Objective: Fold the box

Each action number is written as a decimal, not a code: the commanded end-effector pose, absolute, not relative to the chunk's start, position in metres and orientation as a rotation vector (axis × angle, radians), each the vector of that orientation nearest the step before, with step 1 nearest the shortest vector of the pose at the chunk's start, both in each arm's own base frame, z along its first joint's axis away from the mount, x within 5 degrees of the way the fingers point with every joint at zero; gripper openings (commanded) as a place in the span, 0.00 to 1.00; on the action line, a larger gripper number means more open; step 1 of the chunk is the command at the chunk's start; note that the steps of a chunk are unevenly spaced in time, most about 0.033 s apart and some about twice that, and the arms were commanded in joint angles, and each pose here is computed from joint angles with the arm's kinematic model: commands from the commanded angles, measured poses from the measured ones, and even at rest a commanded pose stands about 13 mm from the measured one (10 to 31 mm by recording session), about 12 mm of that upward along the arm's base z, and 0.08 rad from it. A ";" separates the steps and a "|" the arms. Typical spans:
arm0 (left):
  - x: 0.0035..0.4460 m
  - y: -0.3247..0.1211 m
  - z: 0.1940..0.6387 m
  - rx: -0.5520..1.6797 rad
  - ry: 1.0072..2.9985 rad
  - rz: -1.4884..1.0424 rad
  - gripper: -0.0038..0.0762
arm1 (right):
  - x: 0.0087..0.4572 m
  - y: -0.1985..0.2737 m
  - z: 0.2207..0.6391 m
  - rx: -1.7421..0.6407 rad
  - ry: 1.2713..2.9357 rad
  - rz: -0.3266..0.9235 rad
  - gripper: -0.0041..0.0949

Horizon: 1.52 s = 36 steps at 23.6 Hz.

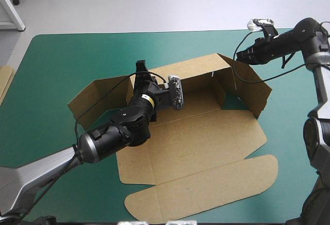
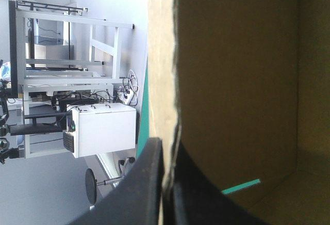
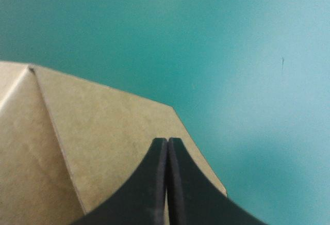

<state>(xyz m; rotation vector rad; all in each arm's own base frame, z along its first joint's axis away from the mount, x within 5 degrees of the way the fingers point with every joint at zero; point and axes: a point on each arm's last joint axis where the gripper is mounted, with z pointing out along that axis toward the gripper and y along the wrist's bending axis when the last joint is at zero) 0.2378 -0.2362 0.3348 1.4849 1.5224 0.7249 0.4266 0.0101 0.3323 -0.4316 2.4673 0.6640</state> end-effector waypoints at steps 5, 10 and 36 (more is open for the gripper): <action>0.232 -0.234 0.357 1.424 1.464 0.707 0.04 | 0.379 -0.009 0.361 -0.337 2.307 0.576 0.02; 0.233 -0.233 0.358 1.398 1.475 0.701 0.04 | 0.373 -0.032 0.360 -0.254 2.343 0.617 0.02; 0.237 -0.240 0.341 1.384 1.310 0.761 0.04 | 0.298 -0.006 0.304 -0.374 2.176 0.660 0.02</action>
